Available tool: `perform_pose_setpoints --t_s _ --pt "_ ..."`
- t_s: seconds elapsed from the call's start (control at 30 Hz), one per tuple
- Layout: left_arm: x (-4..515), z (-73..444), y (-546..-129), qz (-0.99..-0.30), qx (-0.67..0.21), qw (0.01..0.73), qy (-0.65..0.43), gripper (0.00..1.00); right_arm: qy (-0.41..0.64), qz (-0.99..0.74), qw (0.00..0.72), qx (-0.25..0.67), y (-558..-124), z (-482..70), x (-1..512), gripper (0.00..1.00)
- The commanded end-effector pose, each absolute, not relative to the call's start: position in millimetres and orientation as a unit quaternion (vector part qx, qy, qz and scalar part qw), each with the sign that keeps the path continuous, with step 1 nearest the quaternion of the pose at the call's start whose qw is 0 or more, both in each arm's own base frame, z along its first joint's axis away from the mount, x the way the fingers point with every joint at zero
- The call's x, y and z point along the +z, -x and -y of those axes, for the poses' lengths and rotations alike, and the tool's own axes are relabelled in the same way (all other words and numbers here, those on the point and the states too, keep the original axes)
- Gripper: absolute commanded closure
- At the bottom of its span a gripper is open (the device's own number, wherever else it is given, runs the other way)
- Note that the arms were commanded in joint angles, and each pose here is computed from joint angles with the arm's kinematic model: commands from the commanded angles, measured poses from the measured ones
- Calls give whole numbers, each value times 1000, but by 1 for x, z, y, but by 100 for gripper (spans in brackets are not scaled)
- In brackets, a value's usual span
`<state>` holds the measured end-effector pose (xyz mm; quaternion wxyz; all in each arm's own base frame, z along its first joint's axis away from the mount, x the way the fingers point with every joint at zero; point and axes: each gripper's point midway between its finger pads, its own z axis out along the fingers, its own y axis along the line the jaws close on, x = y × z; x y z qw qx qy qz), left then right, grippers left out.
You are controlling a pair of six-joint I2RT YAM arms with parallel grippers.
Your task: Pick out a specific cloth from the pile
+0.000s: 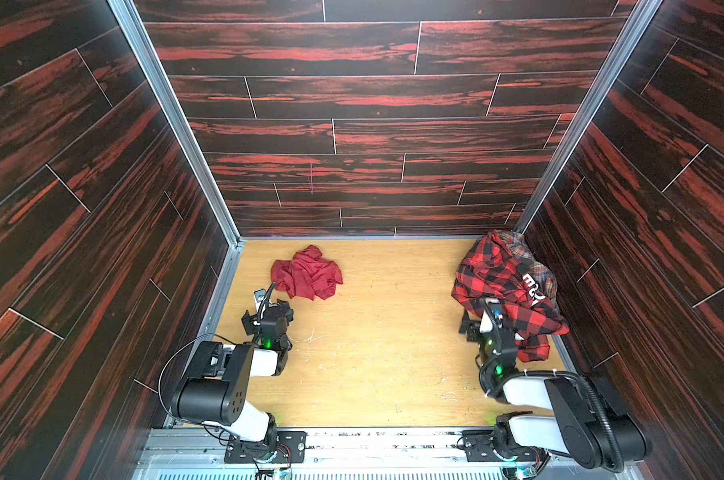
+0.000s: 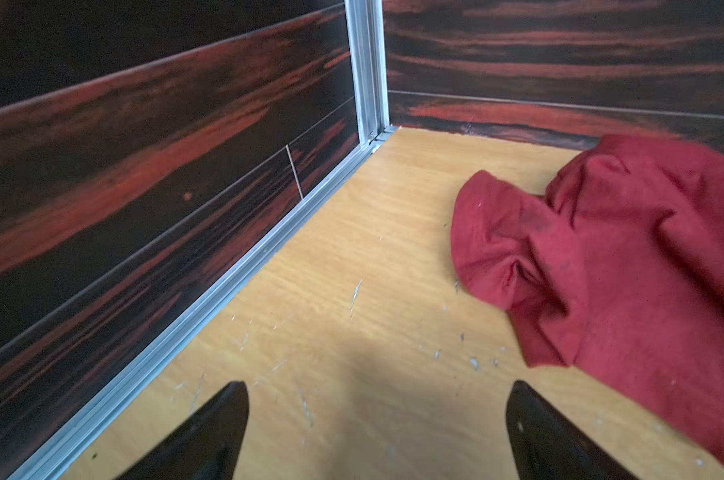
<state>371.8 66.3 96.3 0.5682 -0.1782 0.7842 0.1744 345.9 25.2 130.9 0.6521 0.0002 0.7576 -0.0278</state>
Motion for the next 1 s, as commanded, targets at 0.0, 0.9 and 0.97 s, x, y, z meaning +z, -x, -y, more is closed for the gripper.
perform_pose_setpoints --t_s 0.0,0.9,0.97 --pt "104 -66 -378 -780 170 575 176 1 26 -741 671 17 -351 -35 147 1" --pt "103 -68 -380 -782 167 573 178 1 -22 -776 630 21 -391 14 114 1" --pt "102 -69 -380 -784 164 571 180 1 -22 -775 631 22 -392 14 114 1"
